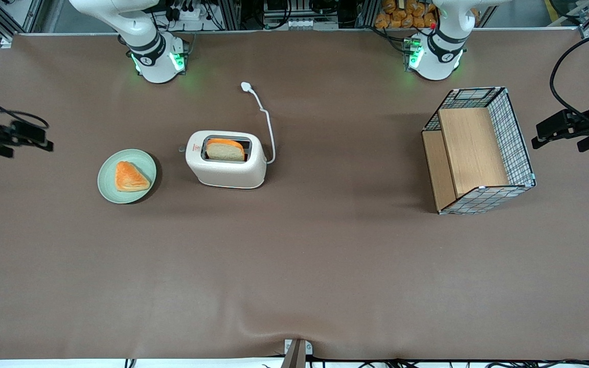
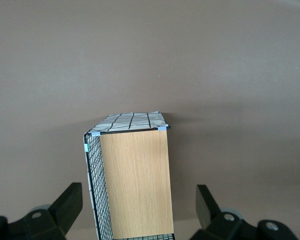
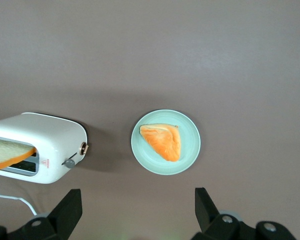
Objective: Press toaster button with right arm
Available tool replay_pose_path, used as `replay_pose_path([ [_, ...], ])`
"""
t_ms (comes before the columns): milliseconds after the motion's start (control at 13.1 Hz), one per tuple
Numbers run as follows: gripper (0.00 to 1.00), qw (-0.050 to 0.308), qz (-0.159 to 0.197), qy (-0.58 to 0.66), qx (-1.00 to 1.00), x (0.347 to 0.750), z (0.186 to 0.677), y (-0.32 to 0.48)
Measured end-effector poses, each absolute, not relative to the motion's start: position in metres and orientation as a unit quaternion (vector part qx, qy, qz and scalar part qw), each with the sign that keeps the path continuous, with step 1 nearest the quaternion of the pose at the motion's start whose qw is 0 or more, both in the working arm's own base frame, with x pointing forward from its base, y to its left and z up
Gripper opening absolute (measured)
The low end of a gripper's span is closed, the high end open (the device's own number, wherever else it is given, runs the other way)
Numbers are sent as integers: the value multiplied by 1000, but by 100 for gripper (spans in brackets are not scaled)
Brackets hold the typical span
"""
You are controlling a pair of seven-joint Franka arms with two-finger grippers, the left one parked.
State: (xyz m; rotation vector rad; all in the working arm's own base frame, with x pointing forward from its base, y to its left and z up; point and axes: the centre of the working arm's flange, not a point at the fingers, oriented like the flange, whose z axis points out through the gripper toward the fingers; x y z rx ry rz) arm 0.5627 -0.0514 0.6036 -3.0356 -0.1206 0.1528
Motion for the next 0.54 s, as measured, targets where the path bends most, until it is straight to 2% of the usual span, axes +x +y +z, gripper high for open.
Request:
replay_pose_path([
  [229, 100, 41, 43, -21, -998, 547, 638, -58],
  [535, 100, 35, 60, 15, -997, 531, 654, -52],
])
